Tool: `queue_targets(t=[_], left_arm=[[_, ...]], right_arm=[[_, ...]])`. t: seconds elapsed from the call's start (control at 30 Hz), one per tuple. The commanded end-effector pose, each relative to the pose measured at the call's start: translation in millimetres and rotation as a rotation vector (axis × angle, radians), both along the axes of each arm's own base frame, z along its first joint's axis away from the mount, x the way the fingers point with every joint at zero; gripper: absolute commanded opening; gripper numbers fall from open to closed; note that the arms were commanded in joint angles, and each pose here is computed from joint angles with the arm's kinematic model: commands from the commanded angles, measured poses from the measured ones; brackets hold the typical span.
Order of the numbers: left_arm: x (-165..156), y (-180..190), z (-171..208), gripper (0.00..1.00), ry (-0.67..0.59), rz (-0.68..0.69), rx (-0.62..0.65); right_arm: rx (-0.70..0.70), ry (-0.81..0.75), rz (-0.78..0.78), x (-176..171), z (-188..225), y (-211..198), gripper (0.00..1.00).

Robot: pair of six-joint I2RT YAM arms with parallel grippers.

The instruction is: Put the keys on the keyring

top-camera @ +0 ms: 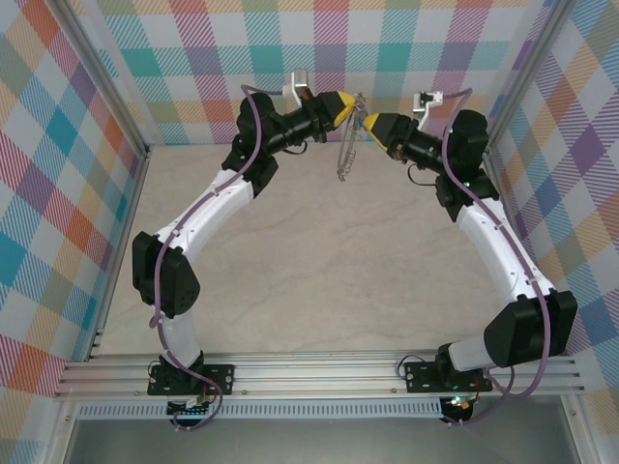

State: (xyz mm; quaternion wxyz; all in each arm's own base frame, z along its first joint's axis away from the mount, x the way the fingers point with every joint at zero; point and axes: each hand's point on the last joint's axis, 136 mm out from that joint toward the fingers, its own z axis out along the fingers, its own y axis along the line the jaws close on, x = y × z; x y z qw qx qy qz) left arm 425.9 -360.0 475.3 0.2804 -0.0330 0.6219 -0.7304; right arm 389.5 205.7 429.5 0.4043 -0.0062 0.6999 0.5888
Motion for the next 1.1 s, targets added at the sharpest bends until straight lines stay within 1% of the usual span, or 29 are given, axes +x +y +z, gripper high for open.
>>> queue_targets(t=[0.0,0.23,0.43,0.73,0.87,0.97,1.07], left_arm=[[-6,9,25,0.00,-0.066,0.003,-0.055],[-8,9,25,0.00,-0.065,-0.003,-0.053],[-9,9,25,0.00,-0.064,-0.005,-0.052],[-12,10,27,0.00,-0.068,-0.009,-0.052],[-11,9,27,0.00,-0.067,-0.010,-0.053],[-11,9,27,0.00,-0.068,-0.010,-0.053],[-10,9,26,0.00,-0.066,-0.009,-0.054]], right_arm=[[-0.074,-0.090,-0.024,-6,12,-3,0.49],[-0.172,-0.179,-0.030,-15,16,-2,0.55],[-0.209,-0.229,-0.023,-20,22,2,0.55],[-0.229,-0.247,-0.011,-15,24,11,0.55],[-0.236,-0.245,-0.001,-12,22,15,0.53],[-0.239,-0.243,0.008,-11,20,18,0.49],[-0.241,-0.241,0.020,-10,18,21,0.41]])
